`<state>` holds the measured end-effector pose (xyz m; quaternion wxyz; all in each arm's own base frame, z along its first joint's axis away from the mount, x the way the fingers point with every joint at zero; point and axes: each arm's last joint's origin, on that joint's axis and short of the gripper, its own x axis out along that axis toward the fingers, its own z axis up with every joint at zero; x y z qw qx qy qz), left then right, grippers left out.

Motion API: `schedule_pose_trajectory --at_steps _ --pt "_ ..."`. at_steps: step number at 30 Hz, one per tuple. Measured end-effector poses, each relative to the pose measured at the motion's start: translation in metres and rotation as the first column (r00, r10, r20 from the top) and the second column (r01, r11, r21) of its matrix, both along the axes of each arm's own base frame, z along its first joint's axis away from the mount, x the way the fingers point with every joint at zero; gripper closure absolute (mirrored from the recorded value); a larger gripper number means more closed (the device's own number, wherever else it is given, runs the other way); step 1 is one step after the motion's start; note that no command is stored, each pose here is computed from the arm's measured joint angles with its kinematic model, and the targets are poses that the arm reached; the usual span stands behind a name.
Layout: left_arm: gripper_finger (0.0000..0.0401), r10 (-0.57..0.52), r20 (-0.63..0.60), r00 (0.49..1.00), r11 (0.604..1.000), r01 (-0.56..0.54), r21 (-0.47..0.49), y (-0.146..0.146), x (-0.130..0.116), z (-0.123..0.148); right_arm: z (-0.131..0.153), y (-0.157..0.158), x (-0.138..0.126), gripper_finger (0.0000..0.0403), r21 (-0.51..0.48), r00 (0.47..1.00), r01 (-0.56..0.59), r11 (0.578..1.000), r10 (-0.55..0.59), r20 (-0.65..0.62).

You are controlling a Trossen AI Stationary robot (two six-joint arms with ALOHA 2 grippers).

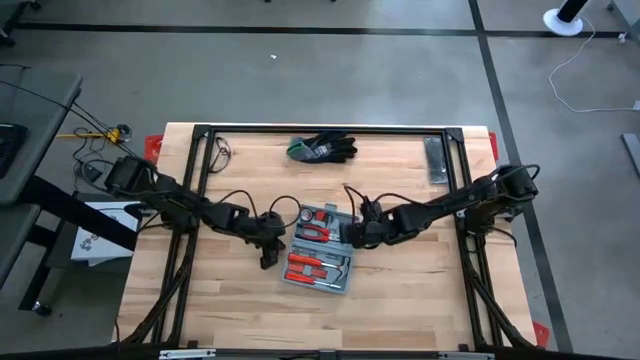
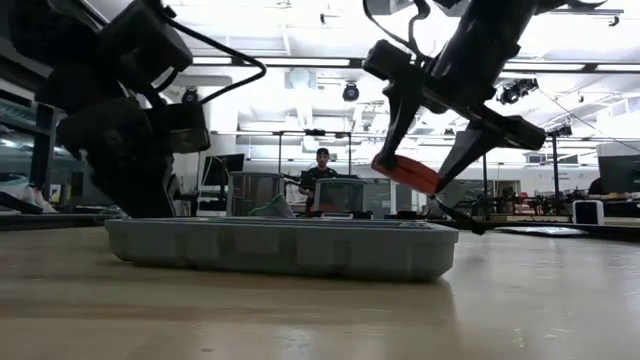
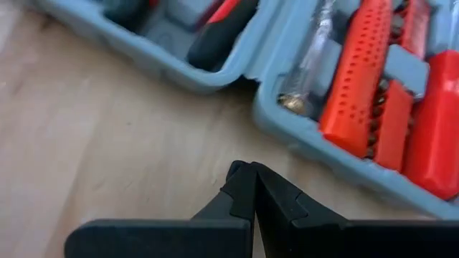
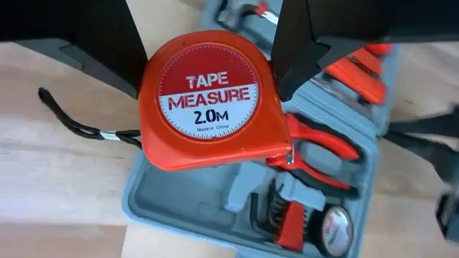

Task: Prefit tool cases
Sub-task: Put the measuring tape into the tool case

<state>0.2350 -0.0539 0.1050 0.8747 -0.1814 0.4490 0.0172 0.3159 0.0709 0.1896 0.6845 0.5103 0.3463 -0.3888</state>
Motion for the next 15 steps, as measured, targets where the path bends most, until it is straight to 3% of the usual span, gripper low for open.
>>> schedule_pose_trajectory --at_steps 7,15 --pt "0.0401 -0.059 -0.001 0.998 0.998 0.059 0.016 0.0 0.001 -0.001 -0.001 -0.015 0.002 0.0156 -0.052 0.975 -0.213 0.976 0.209 -0.078" --pt "0.0401 -0.068 -0.002 0.998 0.998 0.068 0.007 0.0 0.001 -0.001 0.011 -0.041 0.007 0.0156 -0.052 0.873 -0.474 0.879 0.46 -0.163"
